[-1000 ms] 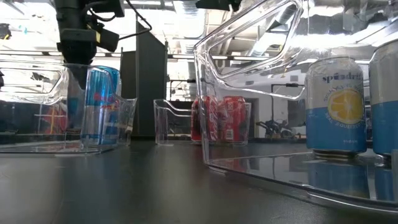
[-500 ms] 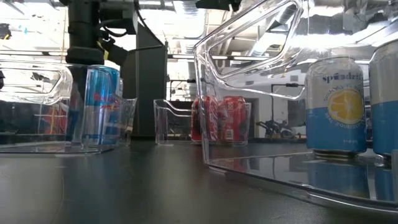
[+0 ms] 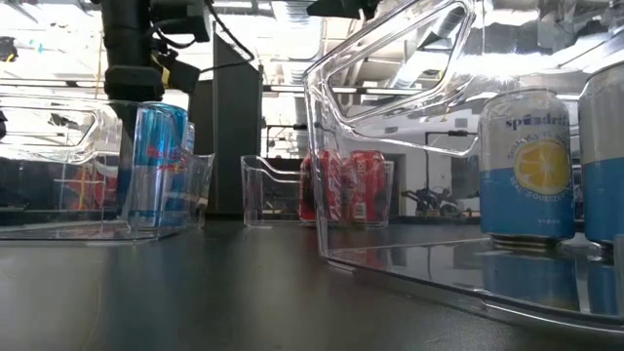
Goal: Sort soda cans
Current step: Put the blue soda can into the middle left transparent bin
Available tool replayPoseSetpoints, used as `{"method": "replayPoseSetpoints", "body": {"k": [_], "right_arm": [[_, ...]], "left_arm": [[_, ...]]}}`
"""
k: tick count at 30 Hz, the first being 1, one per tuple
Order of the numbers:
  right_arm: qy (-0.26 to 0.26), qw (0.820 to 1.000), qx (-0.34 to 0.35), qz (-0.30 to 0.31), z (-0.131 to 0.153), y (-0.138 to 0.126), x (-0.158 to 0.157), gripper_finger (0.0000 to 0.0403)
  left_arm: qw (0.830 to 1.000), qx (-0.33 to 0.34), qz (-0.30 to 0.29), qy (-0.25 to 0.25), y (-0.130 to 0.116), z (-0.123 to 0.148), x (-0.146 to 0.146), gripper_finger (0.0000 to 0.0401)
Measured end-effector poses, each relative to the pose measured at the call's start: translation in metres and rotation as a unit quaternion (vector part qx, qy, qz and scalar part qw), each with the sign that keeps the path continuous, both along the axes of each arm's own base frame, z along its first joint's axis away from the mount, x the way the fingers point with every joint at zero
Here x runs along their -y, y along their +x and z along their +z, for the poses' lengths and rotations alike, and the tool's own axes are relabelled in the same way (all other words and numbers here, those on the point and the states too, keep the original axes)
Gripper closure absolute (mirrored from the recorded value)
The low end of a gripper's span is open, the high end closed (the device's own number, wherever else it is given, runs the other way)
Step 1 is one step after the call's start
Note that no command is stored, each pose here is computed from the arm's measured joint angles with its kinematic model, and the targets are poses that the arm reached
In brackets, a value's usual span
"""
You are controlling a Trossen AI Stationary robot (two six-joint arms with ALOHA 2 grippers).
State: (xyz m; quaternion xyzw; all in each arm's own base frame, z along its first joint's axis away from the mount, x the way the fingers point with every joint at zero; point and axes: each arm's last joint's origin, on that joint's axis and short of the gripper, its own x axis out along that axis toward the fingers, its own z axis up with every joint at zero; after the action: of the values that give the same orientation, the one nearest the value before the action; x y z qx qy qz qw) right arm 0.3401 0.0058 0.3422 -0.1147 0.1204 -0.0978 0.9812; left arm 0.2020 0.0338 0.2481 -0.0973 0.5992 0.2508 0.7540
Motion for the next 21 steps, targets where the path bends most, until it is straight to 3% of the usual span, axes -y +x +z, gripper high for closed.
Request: {"method": "replayPoseSetpoints", "body": {"k": [7, 21], "right_arm": [[0.000, 1.000, 0.000, 0.000, 0.000, 0.000, 0.000, 0.0071], [0.004, 1.000, 0.001, -0.001, 0.000, 0.000, 0.000, 0.0071]], "left_arm": [[1.000, 0.029, -0.009, 0.004, -0.010, 0.012, 0.004, 0.0091], [0.994, 0.107, -0.007, 0.009, -0.037, 0.037, 0.008, 0.0088]]}}
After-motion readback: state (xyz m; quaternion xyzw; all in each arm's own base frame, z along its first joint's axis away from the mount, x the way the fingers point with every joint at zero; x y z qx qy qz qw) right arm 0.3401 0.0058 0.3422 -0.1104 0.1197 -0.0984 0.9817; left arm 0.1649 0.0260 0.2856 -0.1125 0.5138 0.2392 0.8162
